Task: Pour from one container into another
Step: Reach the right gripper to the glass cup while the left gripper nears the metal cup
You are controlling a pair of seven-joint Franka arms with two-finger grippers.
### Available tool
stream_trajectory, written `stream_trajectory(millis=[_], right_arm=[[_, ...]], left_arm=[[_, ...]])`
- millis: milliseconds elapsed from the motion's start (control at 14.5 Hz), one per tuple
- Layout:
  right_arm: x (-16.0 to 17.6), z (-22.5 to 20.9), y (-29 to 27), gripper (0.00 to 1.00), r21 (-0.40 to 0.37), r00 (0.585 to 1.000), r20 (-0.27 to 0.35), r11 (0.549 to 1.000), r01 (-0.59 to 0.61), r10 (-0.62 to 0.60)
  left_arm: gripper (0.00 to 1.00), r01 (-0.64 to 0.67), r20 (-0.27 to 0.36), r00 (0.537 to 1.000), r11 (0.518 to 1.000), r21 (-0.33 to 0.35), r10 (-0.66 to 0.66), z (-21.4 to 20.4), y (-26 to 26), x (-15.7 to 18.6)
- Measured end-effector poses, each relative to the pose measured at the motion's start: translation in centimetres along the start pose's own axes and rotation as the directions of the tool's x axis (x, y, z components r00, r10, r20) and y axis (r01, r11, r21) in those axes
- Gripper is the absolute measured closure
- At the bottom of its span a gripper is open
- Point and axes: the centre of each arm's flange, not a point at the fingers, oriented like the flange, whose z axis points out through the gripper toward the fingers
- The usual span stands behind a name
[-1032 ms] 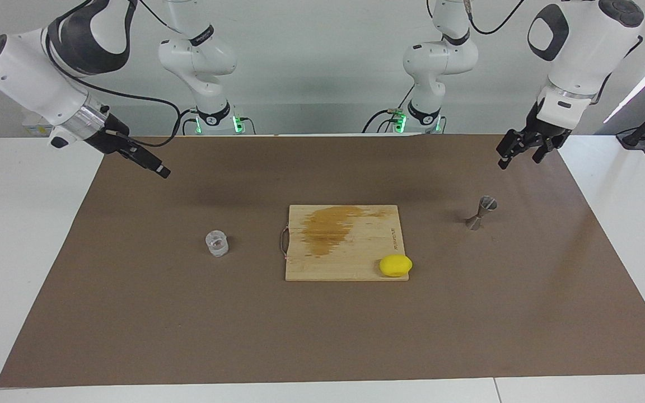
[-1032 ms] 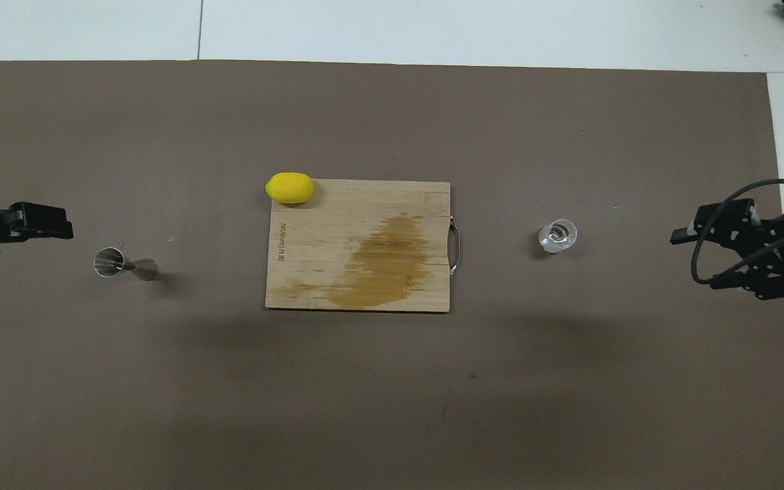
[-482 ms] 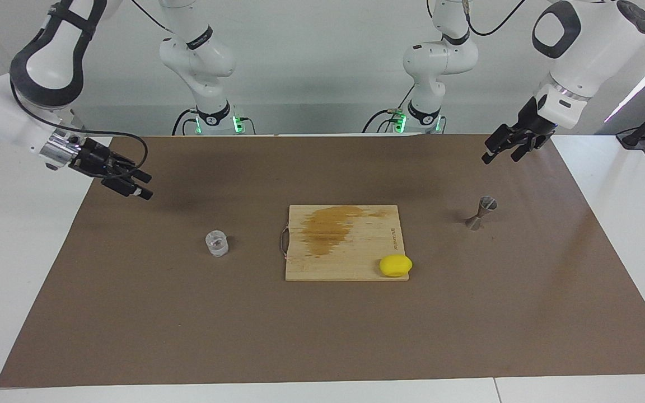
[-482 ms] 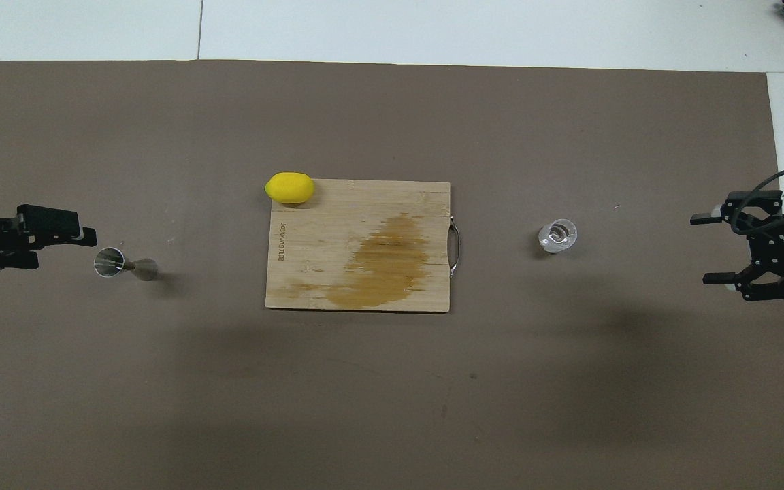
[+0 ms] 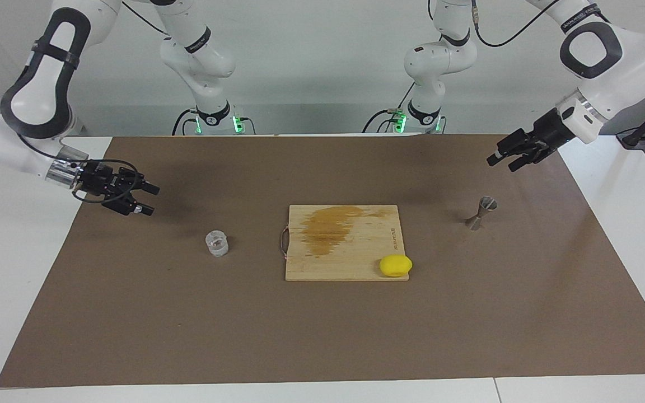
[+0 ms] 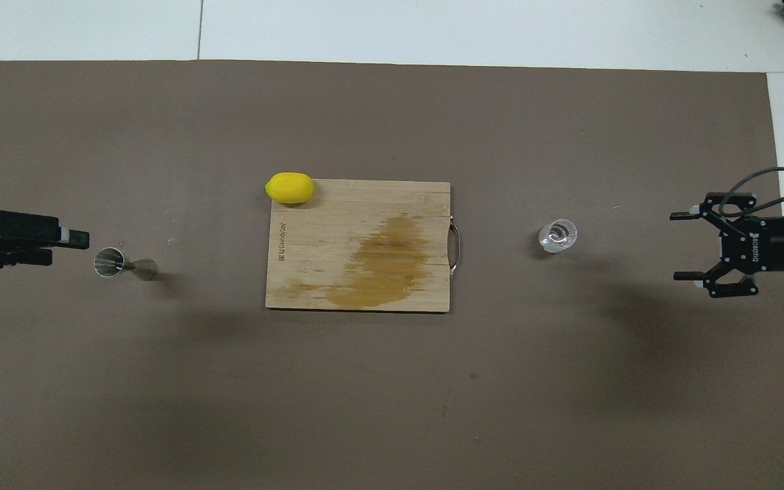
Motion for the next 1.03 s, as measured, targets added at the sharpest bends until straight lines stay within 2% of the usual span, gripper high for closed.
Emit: stream_trajectory(millis=[138,275,482,550,688,894,1032], right_arm=[[1.7,1.8,0.8,0.0,-0.007,0.997,0.038,0.998,-0.067,0.068],[3.6,3.6,1.3,0.0,0.007,0.974,0.095,0.978,-0.207,0.206],[5.6,5.9,1.4,0.0,0.028,0.876,0.188,0.889,-0.457,0.444],[6.1,6.5,1.4,0.0,0.022,0.848,0.201,0.863,-0.504,0.49],[6.5,8.1,1.3,0.0,-0.004,0.824,0.207,0.843,-0.538,0.527],[6.5,10.2,0.9,0.0,-0.027,0.822,0.197,0.841,-0.54,0.534],[6.4,10.9,0.5,0.0,-0.033,0.827,0.189,0.845,-0.533,0.529]], left_arm=[[0.0,-0.131,-0.018,0.991,0.989,-0.067,0.13,0.1,-2.5,0.5],[0.0,-0.256,-0.063,0.966,0.958,-0.129,0.25,-0.2,-4.4,0.7],[0.0,-0.461,-0.177,0.885,0.863,-0.206,0.431,-0.6,-6.1,0.9],[0.0,-0.534,-0.219,0.843,0.818,-0.216,0.492,-0.4,-6.8,1.0],[0.0,-0.671,-0.289,0.739,0.702,-0.237,0.609,0.4,-8.3,1.2],[0.0,-0.842,-0.415,0.538,0.492,-0.223,0.733,1.8,-11.5,1.2],[0.0,-0.891,-0.477,0.452,0.404,-0.206,0.754,2.8,-13.8,1.2]])
